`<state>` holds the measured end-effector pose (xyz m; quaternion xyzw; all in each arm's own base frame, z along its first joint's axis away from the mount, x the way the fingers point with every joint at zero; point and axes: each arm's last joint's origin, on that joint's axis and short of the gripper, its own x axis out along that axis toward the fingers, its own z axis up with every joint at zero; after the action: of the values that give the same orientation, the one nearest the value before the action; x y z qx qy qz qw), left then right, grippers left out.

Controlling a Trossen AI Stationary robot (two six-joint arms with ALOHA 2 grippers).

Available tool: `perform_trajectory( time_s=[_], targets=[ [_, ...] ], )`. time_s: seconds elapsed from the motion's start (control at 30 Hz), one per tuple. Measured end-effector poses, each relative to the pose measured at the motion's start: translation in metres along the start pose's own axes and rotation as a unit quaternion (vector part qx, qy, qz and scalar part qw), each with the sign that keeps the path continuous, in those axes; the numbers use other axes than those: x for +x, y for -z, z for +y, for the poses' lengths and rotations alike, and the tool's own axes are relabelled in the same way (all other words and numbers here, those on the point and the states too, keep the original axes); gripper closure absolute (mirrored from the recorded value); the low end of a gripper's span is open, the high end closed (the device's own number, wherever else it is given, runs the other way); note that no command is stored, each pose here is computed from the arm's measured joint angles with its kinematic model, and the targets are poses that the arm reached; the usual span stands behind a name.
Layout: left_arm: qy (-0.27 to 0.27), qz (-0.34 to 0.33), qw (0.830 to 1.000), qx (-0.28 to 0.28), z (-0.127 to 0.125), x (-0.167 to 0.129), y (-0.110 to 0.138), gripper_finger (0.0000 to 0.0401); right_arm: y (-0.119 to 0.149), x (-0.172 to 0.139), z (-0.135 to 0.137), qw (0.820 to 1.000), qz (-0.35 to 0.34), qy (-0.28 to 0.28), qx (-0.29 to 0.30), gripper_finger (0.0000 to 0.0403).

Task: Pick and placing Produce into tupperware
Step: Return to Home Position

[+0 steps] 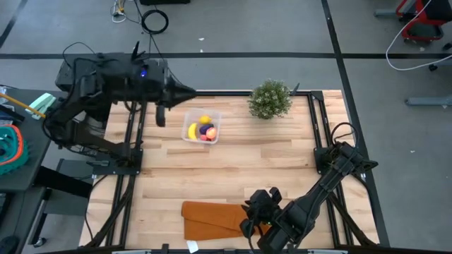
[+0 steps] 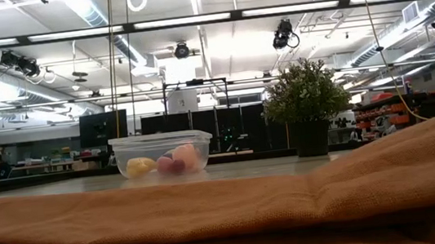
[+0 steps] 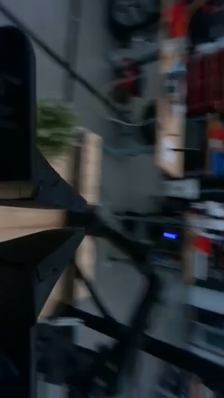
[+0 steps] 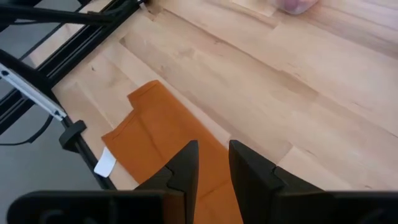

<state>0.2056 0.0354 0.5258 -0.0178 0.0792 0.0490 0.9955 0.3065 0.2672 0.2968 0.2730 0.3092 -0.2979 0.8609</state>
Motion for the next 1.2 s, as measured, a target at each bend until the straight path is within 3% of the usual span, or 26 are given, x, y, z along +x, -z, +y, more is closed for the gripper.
perform_trajectory(
  time_s=[0.2,0.3,0.4,0.57,0.83,1.0,1.2],
  targets=[
    [0.055,-0.089,0.994,0.012,-0.005,0.002,-0.015,0.0361,-0.005,0.005,0.0,1.0,-0.002,0.005,0.003,0.0308],
    [0.073,-0.11,0.991,-0.001,-0.01,0.02,-0.002,0.0378,-0.006,0.005,0.0,1.0,-0.003,0.005,0.004,0.0308],
    [0.092,-0.126,0.987,-0.024,-0.015,0.043,0.031,0.0395,-0.005,0.005,0.0,1.0,-0.002,0.003,0.008,0.0308],
    [0.101,-0.136,0.984,-0.061,-0.019,0.061,0.099,0.0385,-0.005,0.005,0.002,1.0,0.004,-0.005,0.015,0.0308],
    [0.096,-0.117,0.984,-0.091,-0.016,0.043,0.188,0.0395,-0.004,0.004,0.002,1.0,0.016,-0.007,0.012,0.0308],
    [0.075,-0.175,0.972,-0.139,-0.013,0.016,0.219,0.0383,-0.003,0.004,0.002,1.0,0.022,-0.007,0.012,0.0308],
    [0.033,-0.2,0.968,-0.148,-0.009,-0.011,0.241,0.0396,-0.005,0.006,0.002,1.0,0.022,-0.005,0.016,0.0308]
  ],
)
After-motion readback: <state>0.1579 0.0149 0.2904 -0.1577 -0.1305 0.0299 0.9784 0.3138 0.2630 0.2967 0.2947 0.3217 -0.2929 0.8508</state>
